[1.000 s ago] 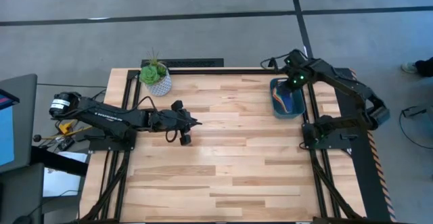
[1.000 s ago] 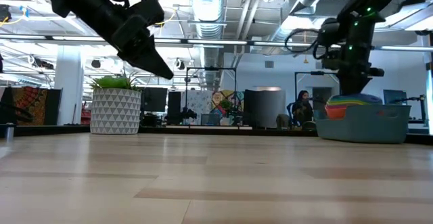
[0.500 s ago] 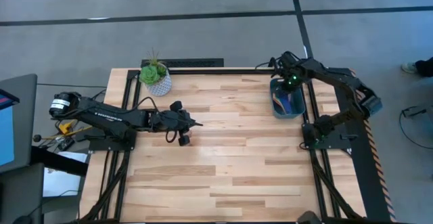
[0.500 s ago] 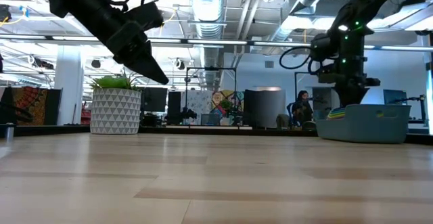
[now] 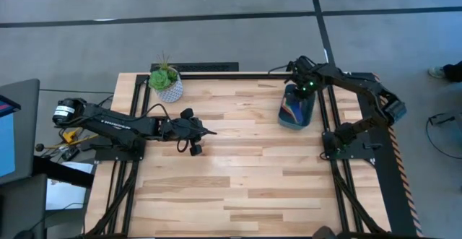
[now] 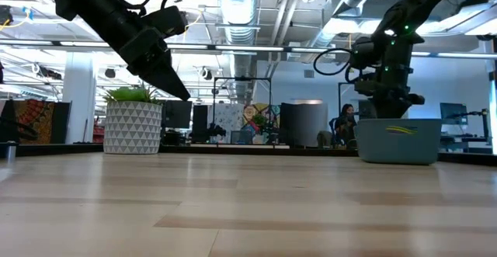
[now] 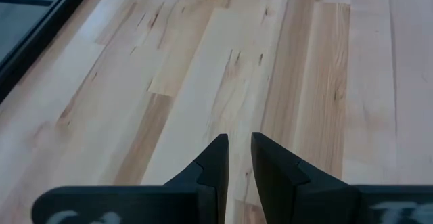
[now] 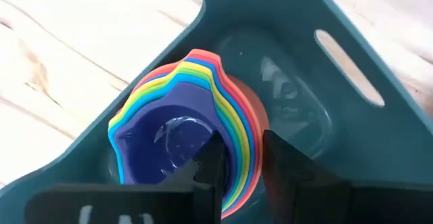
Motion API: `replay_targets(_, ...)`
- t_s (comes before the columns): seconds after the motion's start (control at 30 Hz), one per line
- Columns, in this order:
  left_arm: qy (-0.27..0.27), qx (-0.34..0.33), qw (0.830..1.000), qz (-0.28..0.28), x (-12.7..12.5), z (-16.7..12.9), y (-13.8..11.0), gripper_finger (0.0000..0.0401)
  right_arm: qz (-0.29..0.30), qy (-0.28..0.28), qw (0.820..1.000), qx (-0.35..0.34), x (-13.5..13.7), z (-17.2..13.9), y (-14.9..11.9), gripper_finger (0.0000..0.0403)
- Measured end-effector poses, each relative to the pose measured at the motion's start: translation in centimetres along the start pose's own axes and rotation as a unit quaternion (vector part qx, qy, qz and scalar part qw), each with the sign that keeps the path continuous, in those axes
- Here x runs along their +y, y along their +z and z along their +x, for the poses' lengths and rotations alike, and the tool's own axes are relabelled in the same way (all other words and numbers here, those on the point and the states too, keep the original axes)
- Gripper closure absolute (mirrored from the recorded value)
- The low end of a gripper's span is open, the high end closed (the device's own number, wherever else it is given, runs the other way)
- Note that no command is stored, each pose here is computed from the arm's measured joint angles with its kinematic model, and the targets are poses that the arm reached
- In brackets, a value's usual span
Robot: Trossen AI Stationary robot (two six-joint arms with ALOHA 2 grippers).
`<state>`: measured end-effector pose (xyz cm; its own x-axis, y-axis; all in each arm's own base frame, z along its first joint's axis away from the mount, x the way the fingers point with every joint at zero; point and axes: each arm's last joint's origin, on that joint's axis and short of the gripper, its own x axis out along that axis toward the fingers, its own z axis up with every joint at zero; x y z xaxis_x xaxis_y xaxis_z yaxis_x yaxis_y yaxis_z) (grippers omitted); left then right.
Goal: Nest measuring cups in basket
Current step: Put the nested measuring cups into the blue bin
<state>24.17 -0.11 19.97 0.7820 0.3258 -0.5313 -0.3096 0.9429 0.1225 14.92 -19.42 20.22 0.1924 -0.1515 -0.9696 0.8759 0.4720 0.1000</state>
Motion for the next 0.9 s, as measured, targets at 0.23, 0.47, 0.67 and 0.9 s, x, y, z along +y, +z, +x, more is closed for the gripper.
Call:
replay_targets(0.23, 0.0, 0.0, 1.0, -0.004, 0.0, 0.0, 0.0, 0.0347, 0.042, -0.019, 0.998, 0.03, -0.8, -0.1, -0.6, 0.0311)
replay_targets(0.47, 0.0, 0.0, 1.0, -0.007, 0.0, 0.0, 0.0, 0.0347, 0.085, -0.028, 0.995, 0.032, -1.2, -0.1, -0.6, 0.0311)
replay_targets(0.67, -0.001, 0.005, 1.0, -0.005, 0.0, 0.0, -0.1, 0.0347, 0.084, -0.043, 0.995, 0.029, -1.3, -0.1, -0.6, 0.029)
replay_targets(0.9, 0.0, 0.01, 1.0, -0.005, 0.0, 0.0, -0.2, 0.0347, 0.084, -0.101, 0.991, 0.018, -1.6, -0.2, -0.6, 0.0212)
